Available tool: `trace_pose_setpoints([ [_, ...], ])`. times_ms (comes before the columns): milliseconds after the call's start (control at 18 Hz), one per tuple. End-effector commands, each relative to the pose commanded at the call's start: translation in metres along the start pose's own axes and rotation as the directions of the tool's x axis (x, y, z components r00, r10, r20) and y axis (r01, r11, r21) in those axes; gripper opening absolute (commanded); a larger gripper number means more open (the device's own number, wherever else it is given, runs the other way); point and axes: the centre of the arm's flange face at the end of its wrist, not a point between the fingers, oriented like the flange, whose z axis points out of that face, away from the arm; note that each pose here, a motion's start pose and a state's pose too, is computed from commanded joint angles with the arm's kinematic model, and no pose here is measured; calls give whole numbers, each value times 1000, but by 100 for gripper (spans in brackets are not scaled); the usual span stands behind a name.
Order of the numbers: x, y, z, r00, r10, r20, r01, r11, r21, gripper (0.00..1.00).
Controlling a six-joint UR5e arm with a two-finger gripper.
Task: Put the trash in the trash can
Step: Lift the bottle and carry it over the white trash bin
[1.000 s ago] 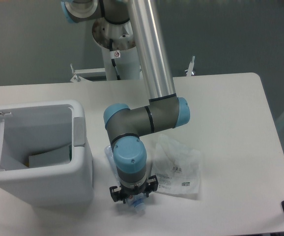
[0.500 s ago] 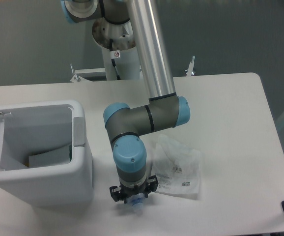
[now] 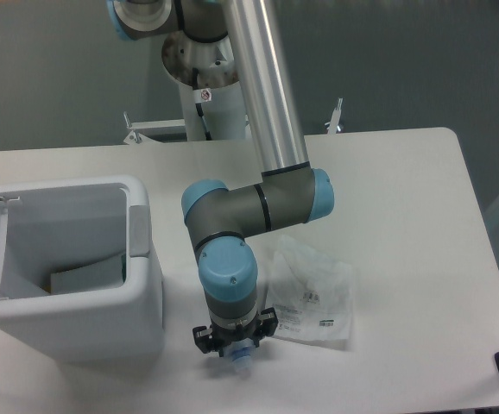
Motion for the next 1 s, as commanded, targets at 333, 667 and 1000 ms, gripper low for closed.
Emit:
trace_pose_setpoints([
  [333, -35, -52, -110, 999, -49, 10, 45, 969, 242, 66],
  [667, -98, -68, -298, 993, -114, -6, 92, 774, 627, 66],
  [1000, -75, -45, -377, 994, -87, -59, 103, 692, 715, 66],
])
